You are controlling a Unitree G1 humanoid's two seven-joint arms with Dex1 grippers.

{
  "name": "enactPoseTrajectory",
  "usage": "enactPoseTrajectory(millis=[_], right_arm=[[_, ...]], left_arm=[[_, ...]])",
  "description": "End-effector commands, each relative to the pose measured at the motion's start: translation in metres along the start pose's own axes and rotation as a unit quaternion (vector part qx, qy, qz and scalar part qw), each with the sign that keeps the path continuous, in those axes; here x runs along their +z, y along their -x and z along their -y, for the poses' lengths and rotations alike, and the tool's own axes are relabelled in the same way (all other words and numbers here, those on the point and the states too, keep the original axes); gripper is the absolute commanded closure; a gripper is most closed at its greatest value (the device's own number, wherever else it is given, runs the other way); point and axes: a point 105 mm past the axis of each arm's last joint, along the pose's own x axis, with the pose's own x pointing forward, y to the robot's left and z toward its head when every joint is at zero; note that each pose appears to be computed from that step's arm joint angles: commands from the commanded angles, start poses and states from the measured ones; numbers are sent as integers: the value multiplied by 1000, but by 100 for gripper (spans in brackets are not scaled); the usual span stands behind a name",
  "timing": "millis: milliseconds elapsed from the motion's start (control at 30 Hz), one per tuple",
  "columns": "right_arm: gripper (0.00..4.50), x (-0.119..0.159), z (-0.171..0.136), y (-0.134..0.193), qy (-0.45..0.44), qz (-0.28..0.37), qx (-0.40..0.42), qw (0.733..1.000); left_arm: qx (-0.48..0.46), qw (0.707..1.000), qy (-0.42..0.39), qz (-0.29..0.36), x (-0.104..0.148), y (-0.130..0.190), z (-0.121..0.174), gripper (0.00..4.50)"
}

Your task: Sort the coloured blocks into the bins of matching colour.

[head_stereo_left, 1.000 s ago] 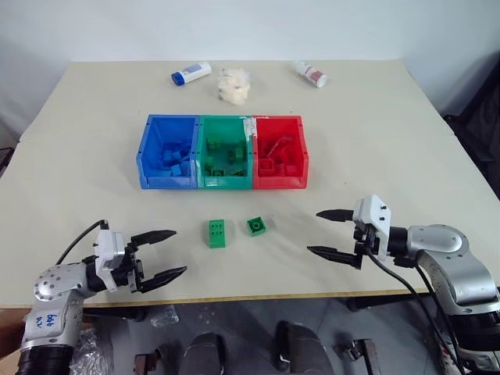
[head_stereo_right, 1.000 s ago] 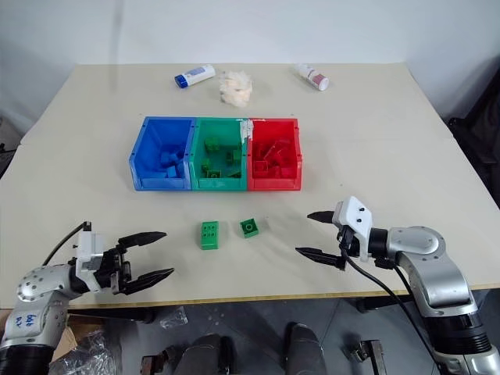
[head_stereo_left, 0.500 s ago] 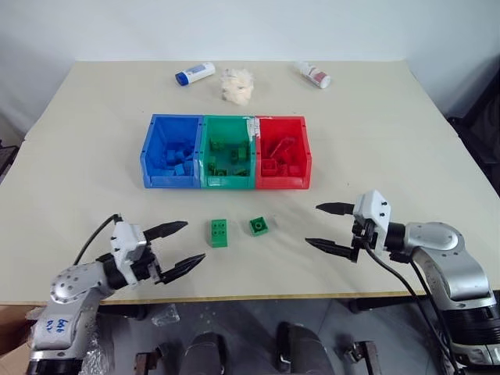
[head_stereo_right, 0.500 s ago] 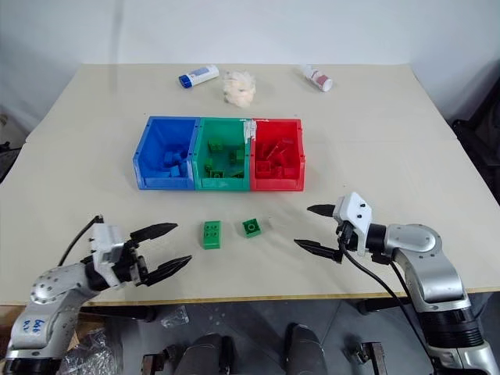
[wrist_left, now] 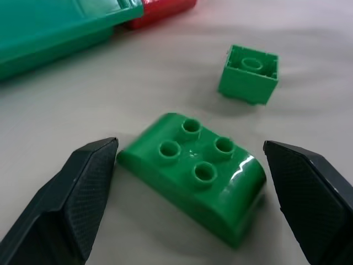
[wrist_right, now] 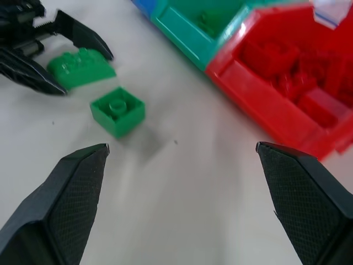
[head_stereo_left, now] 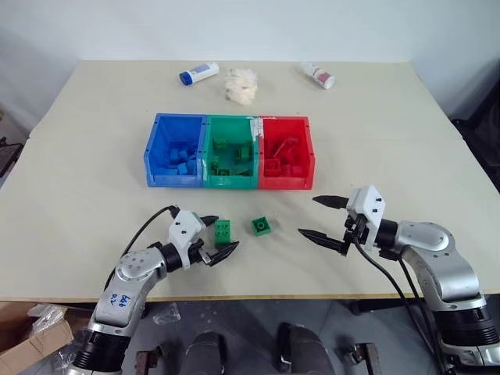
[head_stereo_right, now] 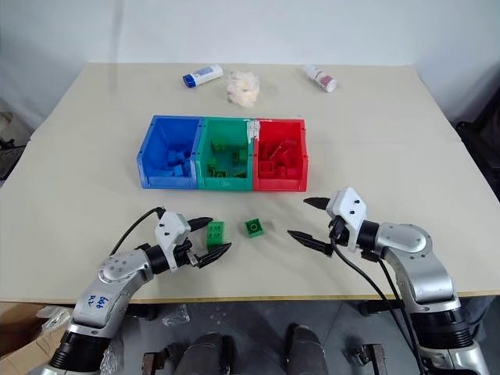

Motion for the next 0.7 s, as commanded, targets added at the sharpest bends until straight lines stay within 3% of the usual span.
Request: enactPoseTrajectory(millis=[33, 233, 400, 700], right_arm=[[3, 16, -1, 0, 12, 18, -10, 1000], [3, 18, -2, 1, 9, 19, -11, 1000], [0, 19, -11, 7, 5, 23, 32, 999], [0, 15, -21, 15, 3, 9, 87, 996]], left_arm=[[25, 998, 2, -52, -10, 5, -4, 0], [23, 997, 2, -75, -12, 5, -1, 0], [25, 997, 11, -76, -13, 7, 0, 103], [-10, 999, -17, -41, -5, 4, 2, 104]])
